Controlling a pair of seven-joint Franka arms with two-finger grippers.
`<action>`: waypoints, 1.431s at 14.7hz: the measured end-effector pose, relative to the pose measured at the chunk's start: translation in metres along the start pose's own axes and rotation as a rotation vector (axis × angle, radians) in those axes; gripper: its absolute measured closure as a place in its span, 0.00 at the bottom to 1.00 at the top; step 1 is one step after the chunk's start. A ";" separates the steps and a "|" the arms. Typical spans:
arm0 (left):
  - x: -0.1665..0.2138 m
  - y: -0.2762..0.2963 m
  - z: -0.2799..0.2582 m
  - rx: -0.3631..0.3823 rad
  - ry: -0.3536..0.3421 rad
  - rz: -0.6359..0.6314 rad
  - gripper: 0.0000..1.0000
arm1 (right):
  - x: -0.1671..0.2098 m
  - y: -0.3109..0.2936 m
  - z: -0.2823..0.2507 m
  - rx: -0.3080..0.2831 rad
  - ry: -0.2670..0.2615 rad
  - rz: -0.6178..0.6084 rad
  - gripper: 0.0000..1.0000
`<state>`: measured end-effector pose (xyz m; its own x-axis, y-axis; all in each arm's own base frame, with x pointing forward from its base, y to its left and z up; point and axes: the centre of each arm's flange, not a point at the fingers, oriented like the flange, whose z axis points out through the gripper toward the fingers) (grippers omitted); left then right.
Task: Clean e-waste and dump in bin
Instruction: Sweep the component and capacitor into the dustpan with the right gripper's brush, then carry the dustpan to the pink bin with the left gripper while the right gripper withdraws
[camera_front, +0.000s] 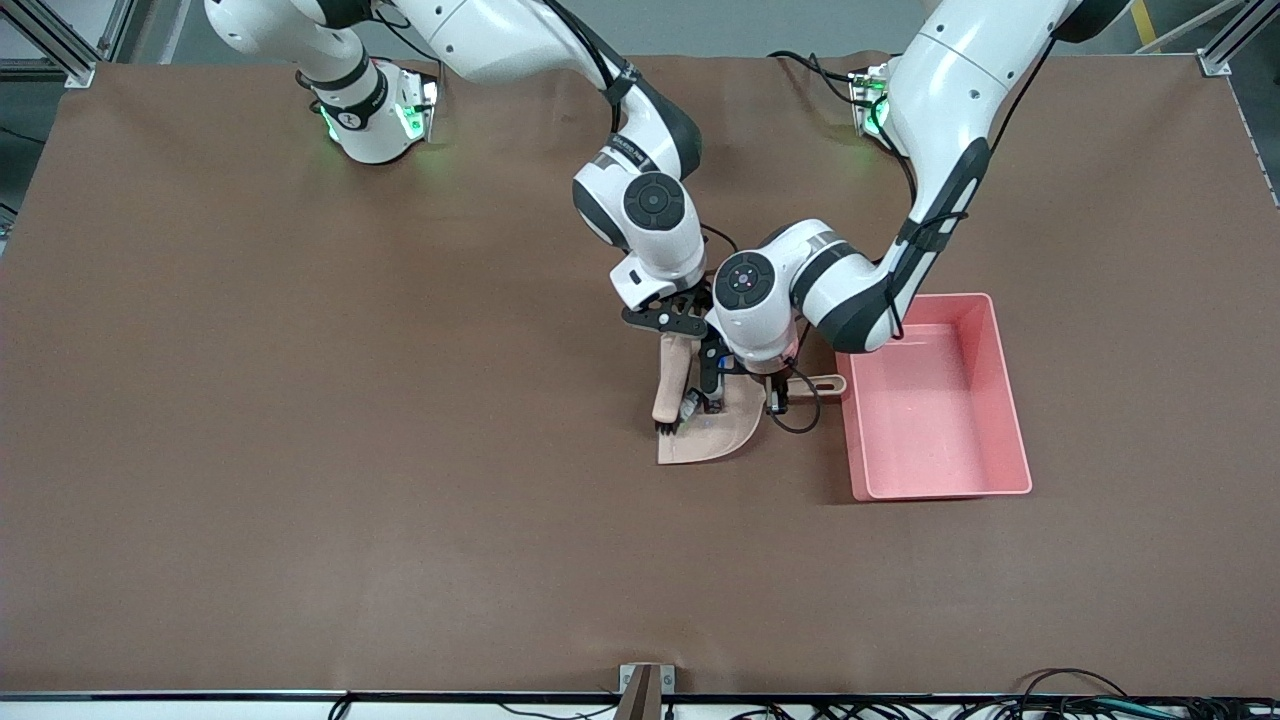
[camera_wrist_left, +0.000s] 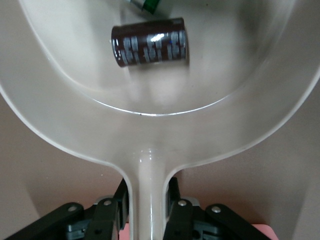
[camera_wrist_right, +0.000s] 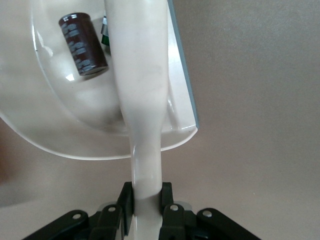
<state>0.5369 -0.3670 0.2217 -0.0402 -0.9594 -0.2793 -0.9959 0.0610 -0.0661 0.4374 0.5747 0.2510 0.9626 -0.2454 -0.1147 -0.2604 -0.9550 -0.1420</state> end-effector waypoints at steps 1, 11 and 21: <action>0.000 0.000 0.000 0.000 -0.001 0.000 0.67 | 0.000 0.000 0.000 -0.007 -0.004 0.000 0.74; 0.000 0.000 0.000 -0.001 -0.002 -0.006 0.67 | 0.027 0.042 -0.076 -0.023 -0.030 -0.046 0.74; 0.013 -0.002 -0.004 0.046 0.071 -0.004 0.67 | 0.128 0.332 -0.125 -0.126 -0.079 -0.102 0.74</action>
<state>0.5380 -0.3810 0.2217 -0.0432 -0.9767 -0.2101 -0.9915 0.0678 -0.1113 0.4834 0.2050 0.3117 0.9734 -0.1367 -0.1839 -0.1451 -0.9889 -0.0330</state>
